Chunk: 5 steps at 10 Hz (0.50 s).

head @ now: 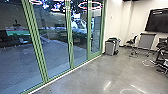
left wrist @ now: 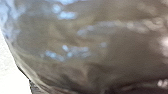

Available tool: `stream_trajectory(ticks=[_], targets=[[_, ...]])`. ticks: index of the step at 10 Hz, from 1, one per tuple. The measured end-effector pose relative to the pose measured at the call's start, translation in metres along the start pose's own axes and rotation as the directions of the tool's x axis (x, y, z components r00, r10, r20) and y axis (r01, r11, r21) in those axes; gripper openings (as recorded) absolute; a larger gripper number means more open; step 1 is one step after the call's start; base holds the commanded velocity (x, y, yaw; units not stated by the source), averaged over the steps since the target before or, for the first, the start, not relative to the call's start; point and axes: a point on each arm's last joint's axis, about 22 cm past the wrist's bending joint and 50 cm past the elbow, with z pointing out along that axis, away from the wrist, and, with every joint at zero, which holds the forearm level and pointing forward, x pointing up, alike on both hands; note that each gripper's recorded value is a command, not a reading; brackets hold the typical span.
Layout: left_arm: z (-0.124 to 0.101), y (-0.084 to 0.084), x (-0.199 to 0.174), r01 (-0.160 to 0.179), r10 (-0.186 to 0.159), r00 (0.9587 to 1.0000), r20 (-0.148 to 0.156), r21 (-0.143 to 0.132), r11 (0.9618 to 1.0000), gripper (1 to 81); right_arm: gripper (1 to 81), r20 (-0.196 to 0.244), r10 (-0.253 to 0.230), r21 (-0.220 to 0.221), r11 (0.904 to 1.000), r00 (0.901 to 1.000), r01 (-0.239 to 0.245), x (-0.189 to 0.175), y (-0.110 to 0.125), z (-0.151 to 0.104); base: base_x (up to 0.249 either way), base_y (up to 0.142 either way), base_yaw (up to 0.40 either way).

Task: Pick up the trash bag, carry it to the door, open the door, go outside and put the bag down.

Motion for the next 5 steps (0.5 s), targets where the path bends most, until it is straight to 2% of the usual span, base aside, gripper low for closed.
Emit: stream_trajectory(ticks=[5], targets=[[0.0001, 0.0004, -0.0001, 0.0, 0.0, 1.0, 0.0, -0.001, 1.0, 1.0, 81.1, 0.002, 0.001, 0.0, 1.0, 1.0, -0.001, -0.0021, 0.0, 0.0003, 0.161, -0.061, 0.0]])
